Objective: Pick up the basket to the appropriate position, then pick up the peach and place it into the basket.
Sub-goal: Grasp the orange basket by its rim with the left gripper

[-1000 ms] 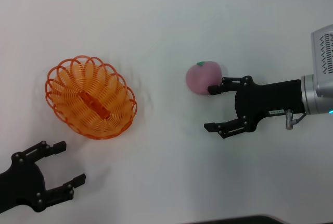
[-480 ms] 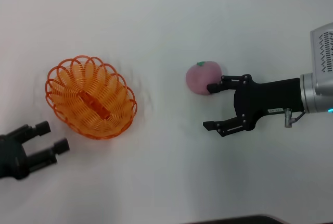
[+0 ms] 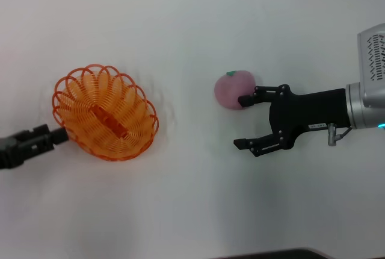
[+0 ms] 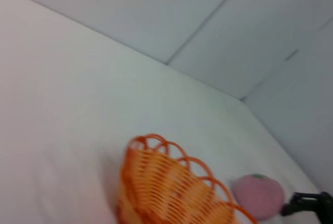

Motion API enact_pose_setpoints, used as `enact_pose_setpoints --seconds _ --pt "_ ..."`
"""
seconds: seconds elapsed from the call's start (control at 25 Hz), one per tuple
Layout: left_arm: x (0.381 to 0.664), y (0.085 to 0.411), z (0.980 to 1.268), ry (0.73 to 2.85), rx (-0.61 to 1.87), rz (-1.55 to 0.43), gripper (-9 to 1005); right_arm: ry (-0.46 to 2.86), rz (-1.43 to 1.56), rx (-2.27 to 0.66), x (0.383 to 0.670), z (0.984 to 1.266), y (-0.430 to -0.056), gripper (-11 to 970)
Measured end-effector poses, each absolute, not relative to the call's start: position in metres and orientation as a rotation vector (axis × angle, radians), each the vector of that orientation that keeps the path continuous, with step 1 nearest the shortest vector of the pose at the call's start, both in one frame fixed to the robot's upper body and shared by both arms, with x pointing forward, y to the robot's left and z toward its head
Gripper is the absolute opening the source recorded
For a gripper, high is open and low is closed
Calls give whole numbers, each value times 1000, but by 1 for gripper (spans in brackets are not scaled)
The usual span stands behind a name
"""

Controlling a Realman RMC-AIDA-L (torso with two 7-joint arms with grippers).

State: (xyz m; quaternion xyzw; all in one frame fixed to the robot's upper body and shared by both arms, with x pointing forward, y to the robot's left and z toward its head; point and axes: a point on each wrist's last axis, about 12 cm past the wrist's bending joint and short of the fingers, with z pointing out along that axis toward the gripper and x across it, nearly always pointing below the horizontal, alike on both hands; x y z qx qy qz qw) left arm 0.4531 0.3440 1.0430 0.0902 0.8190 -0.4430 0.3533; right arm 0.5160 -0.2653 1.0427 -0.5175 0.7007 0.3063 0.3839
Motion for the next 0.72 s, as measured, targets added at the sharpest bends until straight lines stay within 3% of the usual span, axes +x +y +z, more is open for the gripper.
enact_pose_setpoints --seconds 0.4,0.72 --pt "512 351 1077 2218 368 -929 810 1780 780 -1328 518 1044 -264 943" --pt "571 319 1112 2375 665 -801 810 1774 779 -1337 520 1045 -262 944"
